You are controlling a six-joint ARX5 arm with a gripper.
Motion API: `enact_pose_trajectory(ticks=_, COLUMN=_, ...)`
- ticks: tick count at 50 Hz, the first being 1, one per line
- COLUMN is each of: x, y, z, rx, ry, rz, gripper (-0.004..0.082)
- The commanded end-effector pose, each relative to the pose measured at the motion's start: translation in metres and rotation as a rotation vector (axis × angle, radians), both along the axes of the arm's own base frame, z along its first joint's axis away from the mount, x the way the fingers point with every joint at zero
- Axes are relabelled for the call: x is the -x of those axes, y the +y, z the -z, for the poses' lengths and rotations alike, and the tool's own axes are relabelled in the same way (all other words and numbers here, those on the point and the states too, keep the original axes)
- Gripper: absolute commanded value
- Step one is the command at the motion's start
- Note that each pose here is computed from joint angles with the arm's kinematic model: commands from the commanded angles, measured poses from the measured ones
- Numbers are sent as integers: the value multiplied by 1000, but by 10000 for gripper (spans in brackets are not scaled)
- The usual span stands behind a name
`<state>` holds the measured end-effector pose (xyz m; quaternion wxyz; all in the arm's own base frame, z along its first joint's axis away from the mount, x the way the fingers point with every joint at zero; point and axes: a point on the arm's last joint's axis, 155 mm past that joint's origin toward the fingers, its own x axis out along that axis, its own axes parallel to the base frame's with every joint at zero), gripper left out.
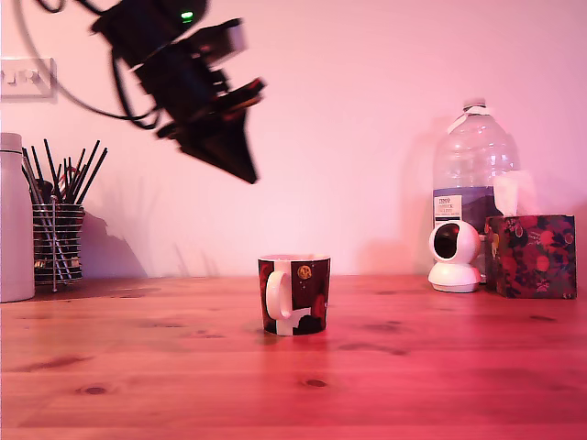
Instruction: Pick up the coffee capsules from the table one by one and drop them inside the nearest coffee cup
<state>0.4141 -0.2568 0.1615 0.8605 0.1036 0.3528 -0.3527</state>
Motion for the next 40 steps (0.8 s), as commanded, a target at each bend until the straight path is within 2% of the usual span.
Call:
enact_pose_trajectory(ticks=1, x=11, y=9, z=3, rx=14, ry=8, rz=-21, gripper=-15)
enact_pose_trajectory(ticks=10, x=27, y=38, z=15, rx=33, ry=1, rz=-80, gripper=-15)
enact_pose_trajectory(ticks=28, x=59, y=105, z=44, rx=79, ry=13, rz=-261, gripper=-15)
enact_pose_trajectory(ticks=40, x=81, y=139, z=52, rx=100, ry=-22, rz=-362, gripper=-15)
